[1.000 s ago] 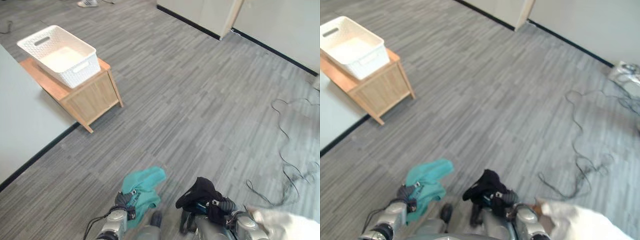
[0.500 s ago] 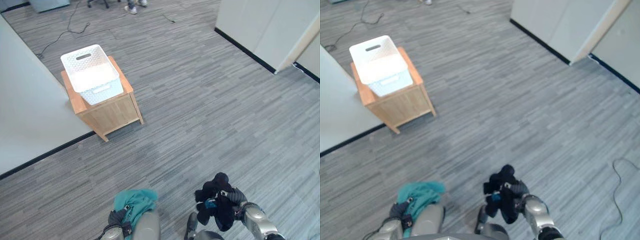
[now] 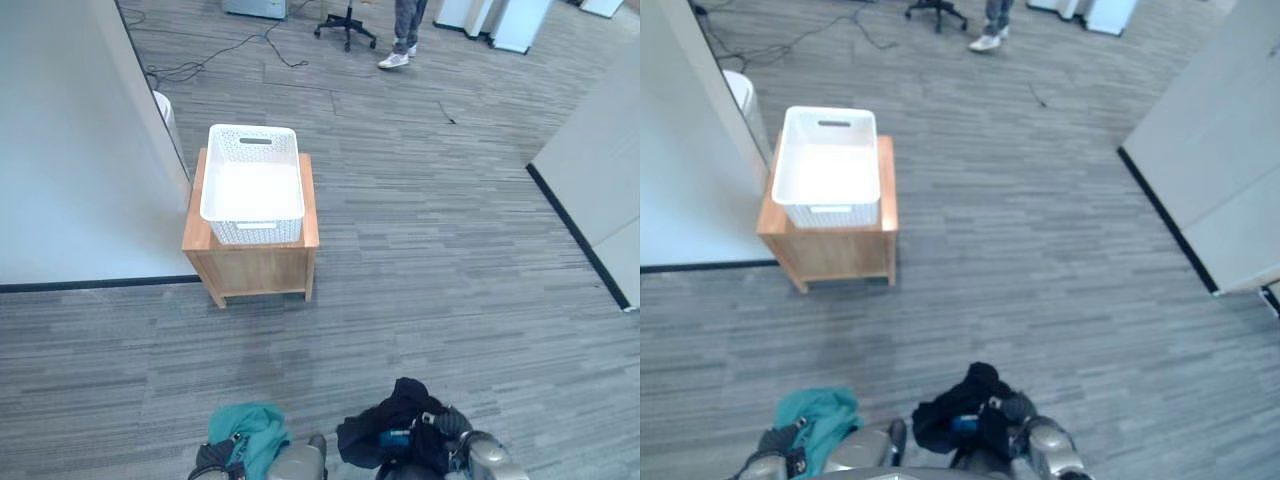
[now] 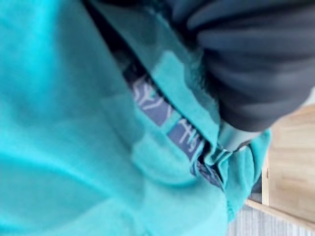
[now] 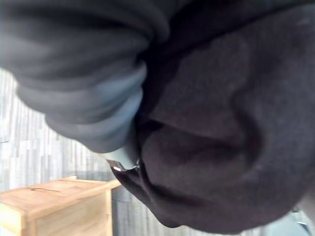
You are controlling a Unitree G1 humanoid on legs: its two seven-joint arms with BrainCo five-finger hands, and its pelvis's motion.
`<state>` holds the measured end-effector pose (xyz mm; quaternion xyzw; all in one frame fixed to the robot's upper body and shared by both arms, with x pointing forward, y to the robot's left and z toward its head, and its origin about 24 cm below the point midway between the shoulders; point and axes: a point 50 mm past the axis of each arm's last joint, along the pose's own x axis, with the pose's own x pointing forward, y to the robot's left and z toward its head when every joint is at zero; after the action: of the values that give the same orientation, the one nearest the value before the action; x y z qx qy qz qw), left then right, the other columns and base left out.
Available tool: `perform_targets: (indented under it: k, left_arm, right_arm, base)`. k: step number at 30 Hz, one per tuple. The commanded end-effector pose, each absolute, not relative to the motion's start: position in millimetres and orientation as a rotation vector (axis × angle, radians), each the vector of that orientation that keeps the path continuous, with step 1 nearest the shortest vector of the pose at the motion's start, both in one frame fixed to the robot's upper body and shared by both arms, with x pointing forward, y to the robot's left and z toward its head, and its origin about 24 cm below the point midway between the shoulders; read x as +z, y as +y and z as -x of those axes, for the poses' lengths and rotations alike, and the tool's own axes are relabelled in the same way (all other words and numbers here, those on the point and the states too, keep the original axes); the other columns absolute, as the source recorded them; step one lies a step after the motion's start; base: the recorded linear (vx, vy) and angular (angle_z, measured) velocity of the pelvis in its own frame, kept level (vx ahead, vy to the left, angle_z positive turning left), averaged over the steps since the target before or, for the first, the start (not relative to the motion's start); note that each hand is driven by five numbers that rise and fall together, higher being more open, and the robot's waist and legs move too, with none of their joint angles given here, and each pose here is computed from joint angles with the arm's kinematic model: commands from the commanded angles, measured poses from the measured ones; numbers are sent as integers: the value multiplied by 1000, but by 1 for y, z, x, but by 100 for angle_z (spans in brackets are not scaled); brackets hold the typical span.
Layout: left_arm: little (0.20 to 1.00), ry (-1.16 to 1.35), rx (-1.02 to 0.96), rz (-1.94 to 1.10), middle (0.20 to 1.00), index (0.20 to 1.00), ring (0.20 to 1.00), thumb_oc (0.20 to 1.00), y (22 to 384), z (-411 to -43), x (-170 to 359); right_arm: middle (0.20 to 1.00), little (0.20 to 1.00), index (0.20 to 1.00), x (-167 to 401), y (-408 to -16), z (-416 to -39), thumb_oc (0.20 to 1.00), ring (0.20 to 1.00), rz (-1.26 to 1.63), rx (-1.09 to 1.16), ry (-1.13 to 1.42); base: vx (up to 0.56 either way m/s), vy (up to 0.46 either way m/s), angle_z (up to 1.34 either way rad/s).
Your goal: Tidy up the quilt and then pick up the clothes from the bed and put them into the laundry hamper.
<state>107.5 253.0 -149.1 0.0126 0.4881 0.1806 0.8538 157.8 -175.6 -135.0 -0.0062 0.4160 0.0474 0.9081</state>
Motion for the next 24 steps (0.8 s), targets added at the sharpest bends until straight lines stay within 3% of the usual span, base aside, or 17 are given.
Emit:
perform_targets:
  k: [1,5,9,14,18,24]
  left_arm:
    - [200,886,373,-71,200,200,200,200,260,-142,-134]
    - [200,765,315,-72,200,200,200,200,245,-176,-121]
    - [200,770,284,-89,200,200,200,200,240,-176,-122]
    - [200,844,287,-68,200,200,200,200,230,-151,-136]
    - [200,798,258,-77,200,200,200,200,229,-164,-129]
    - [200,741,239,-108,200,200,200,200,230,-168,-122]
  right_arm:
    - [200,200,200,-115,-183,-185,200,200,89,139,722]
    - [200,200,200,-115,-180,-180,200,200,79,145,718]
    - [200,200,200,-123,-175,-171,200,200,99,165,764]
    - [200,200,200,-120,-175,-172,200,200,123,180,734]
    - [200,200,200,-111,-174,-182,200,200,159,219,684]
    - [200,200,200,-104,-168,-195,200,200,200,257,636]
  base:
    - [638,-316,144]
    - [708,-413,135]
    - [513,-341,140]
    - [383,-345,37]
    - [210,-384,55]
    - [264,-61,13]
